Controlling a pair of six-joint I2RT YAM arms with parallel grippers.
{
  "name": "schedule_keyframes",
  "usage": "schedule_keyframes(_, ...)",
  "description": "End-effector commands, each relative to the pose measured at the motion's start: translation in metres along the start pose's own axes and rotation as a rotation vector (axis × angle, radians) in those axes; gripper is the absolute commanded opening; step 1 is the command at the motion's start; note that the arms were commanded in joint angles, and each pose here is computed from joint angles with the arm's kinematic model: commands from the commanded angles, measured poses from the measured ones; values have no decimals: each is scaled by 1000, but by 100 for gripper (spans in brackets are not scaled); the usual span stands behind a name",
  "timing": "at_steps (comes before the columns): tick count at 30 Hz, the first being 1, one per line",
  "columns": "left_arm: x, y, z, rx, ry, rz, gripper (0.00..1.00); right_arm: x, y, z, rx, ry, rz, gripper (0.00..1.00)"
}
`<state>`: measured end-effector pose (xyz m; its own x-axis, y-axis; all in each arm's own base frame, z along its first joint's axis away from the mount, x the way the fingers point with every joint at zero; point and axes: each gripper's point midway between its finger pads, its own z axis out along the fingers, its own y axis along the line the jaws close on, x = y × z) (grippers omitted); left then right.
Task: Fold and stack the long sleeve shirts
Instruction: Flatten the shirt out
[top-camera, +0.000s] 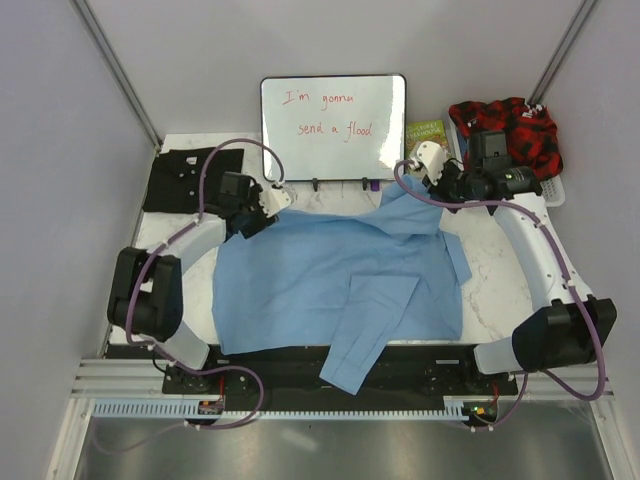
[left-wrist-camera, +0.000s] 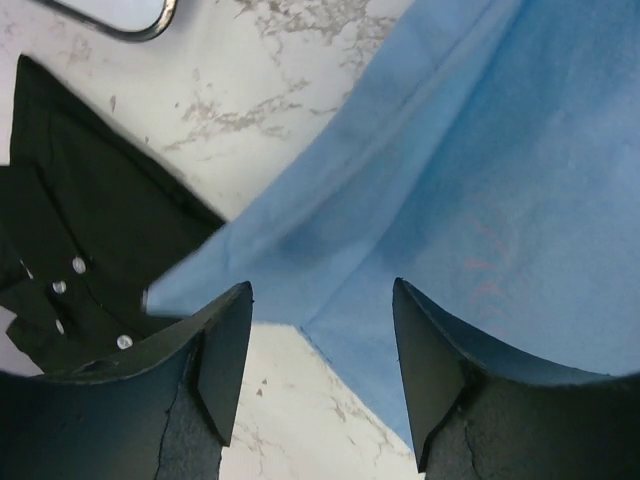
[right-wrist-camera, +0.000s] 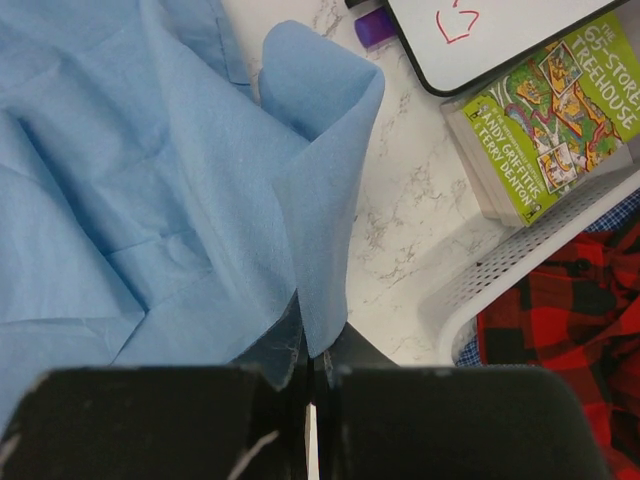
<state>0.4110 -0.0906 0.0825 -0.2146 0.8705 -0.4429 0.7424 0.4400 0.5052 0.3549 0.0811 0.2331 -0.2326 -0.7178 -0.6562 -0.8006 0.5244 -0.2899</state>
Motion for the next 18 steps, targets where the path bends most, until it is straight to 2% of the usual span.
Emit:
schedule_keyframes(1, -20, -13, -37, 59, -142, -113, 66, -7, -30, 12, 93, -15, 41, 0)
schedule_keyframes(3, -20, -24, -39, 106, -147, -122, 66, -11, -46, 23, 123, -17, 54, 0)
schedule_keyframes(6, -18, -21, -32, 118, -137, -153, 64, -26, -69, 33, 166, -58, 47, 0)
schedule_keyframes(10, -26, 22, -32, 147, -187, -289, 63, -65, -95, 37, 178, -158, 27, 0)
schedule_keyframes(11, -22, 24, -26, 158, -182, -291, 64, -67, -99, 46, 165, -160, 30, 0)
schedule_keyframes(14, -22, 45, -20, 141, -205, -254, 66, -108, -121, 40, 204, -238, -28, 0)
schedule_keyframes(18, -17, 61, -6, 145, -196, -224, 68, -131, -126, 49, 224, -249, -118, 0)
